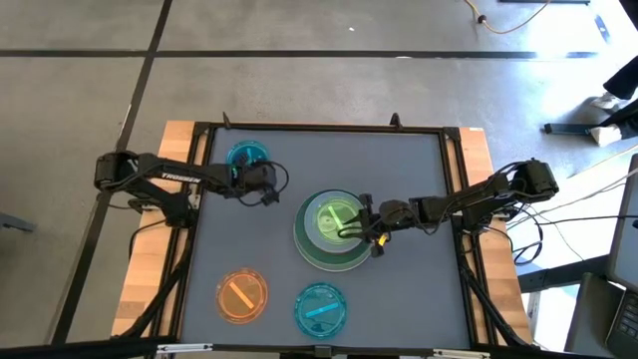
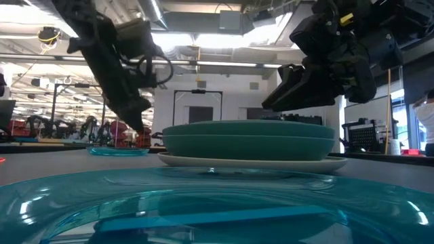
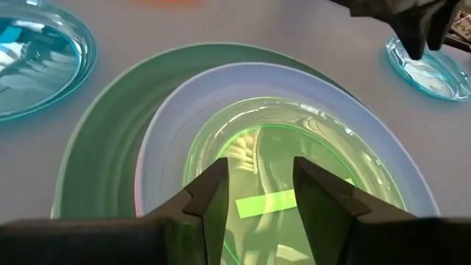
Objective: Stack plastic plates
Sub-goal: Stack the top light blue on top of the light green plate
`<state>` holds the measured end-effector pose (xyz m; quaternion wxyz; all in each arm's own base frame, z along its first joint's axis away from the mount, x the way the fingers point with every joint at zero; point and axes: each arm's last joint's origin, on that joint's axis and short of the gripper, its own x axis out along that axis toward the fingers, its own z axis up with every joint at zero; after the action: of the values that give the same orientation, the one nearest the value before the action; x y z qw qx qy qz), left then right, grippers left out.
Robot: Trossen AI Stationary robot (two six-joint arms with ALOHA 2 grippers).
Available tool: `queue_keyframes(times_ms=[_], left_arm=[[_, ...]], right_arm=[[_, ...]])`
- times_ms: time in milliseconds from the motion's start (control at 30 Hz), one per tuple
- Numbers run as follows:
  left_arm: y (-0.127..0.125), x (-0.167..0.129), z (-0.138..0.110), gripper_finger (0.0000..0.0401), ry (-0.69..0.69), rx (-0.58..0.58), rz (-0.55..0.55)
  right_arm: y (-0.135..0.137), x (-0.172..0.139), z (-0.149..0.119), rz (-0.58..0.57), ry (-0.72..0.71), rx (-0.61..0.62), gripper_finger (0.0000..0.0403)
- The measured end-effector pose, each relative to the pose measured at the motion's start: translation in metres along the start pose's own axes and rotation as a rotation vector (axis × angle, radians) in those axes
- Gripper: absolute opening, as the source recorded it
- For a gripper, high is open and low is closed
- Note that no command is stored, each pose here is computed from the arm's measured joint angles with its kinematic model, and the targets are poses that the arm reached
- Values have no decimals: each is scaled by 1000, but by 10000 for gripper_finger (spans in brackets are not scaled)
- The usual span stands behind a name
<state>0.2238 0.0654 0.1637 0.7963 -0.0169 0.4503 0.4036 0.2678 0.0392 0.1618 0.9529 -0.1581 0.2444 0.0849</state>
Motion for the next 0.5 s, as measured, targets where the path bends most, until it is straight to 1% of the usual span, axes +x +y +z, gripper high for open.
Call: queue_keyframes(times_ms=[133,200,367,500], left_arm=[[12,8,2,137,22,-67,24],[16,10,2,137,34,-86,17],[21,16,2,137,91,-140,-112],[26,18,2,137,107,-171,-105]], right_arm=[[0,0,0,-2,-1,-27,145],[0,0,0,-3,0,-27,145],[0,0,0,-3,0,-23,145],[0,0,0,-3,0,-19,145]])
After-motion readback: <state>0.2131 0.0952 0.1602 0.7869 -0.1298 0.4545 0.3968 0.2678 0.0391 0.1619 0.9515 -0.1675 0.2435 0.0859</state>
